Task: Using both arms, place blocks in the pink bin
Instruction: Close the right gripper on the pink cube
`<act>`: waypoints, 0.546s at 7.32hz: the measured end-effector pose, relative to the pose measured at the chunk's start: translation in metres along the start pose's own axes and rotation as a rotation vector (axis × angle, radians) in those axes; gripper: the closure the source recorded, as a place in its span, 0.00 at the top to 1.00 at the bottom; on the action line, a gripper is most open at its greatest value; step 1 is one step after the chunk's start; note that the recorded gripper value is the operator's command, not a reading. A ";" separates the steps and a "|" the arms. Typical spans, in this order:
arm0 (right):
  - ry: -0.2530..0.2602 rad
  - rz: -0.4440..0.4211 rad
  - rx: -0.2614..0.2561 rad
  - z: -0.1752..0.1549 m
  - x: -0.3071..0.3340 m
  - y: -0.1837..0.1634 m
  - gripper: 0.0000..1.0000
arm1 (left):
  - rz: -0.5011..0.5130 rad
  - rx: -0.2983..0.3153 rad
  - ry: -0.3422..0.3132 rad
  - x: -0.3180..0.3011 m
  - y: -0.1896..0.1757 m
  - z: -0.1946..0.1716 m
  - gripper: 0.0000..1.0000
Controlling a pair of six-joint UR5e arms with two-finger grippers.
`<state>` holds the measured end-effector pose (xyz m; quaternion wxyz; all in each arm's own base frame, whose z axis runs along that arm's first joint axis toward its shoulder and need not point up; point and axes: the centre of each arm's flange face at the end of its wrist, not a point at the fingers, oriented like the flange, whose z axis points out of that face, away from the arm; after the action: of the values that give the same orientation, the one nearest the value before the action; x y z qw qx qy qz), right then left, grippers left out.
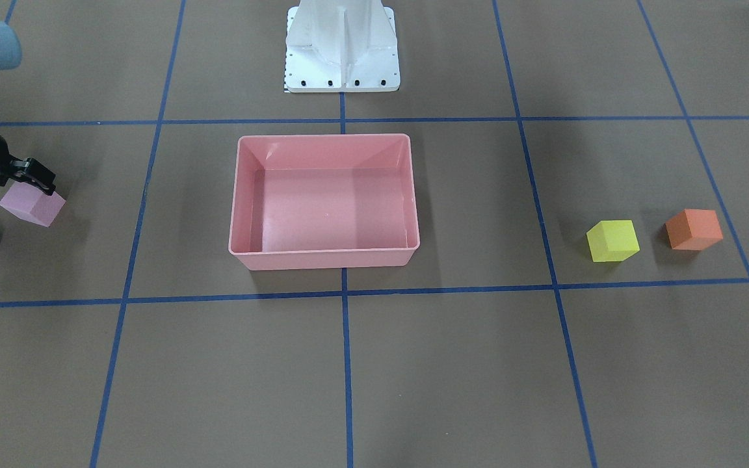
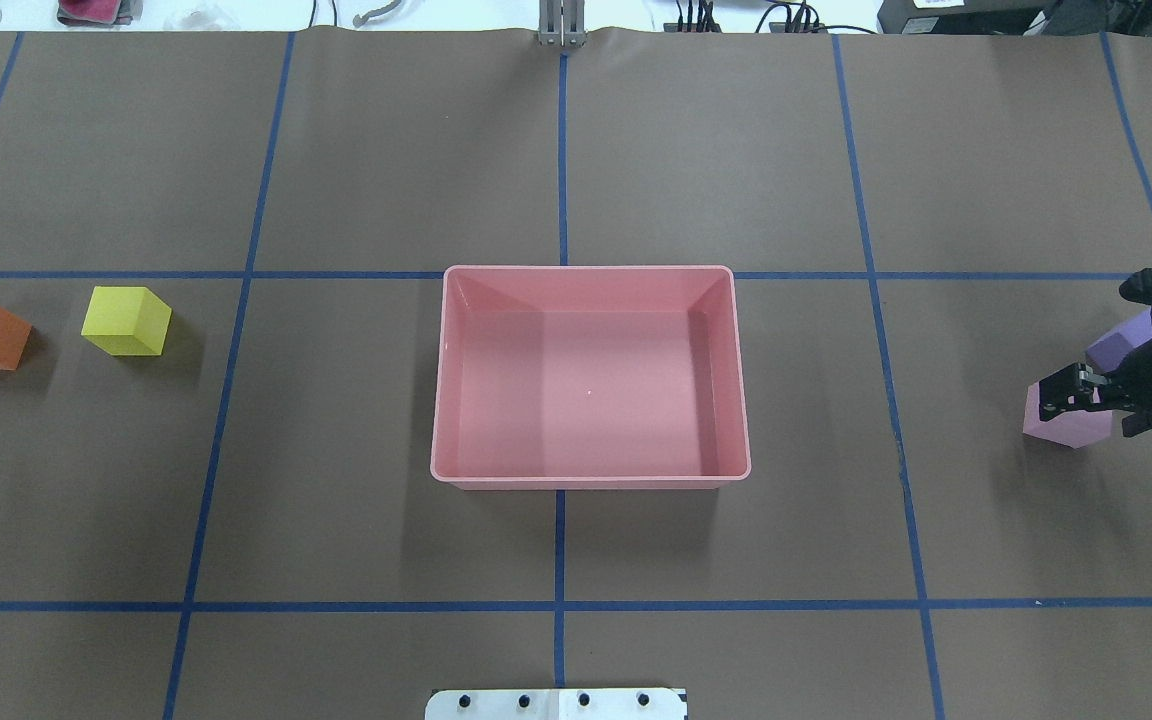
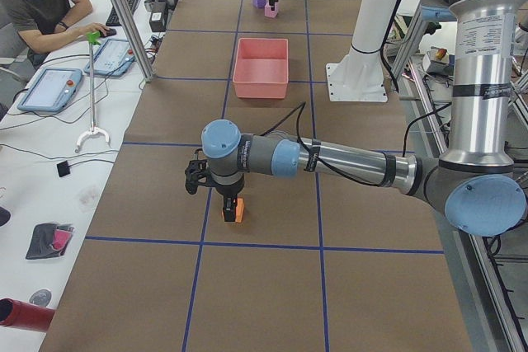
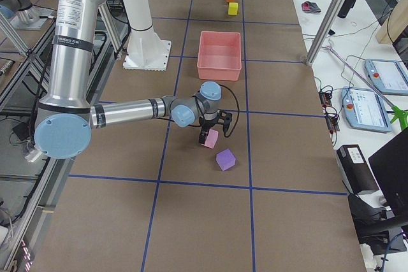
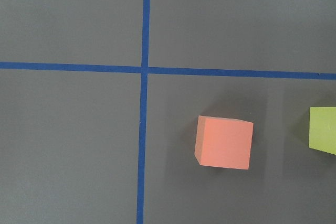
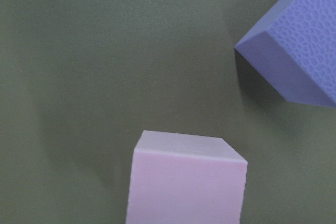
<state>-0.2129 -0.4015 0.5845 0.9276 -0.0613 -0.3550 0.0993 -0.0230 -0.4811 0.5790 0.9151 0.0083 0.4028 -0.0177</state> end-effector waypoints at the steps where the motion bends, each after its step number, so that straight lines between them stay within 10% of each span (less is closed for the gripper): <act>1: 0.003 0.001 -0.001 0.002 0.001 -0.001 0.85 | 0.001 0.000 0.000 0.000 0.000 0.000 1.00; 3: 0.007 0.002 -0.003 0.006 0.005 -0.002 0.16 | 0.000 -0.001 0.000 0.001 0.000 0.000 1.00; 4: 0.007 0.004 -0.002 0.009 0.006 -0.003 0.00 | 0.000 -0.004 0.001 0.003 -0.001 0.002 1.00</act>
<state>-0.2138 -0.4023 0.5953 0.9285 -0.0636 -0.3518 0.1005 -0.0201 -0.4818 0.5782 0.9148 0.0066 0.4035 -0.0169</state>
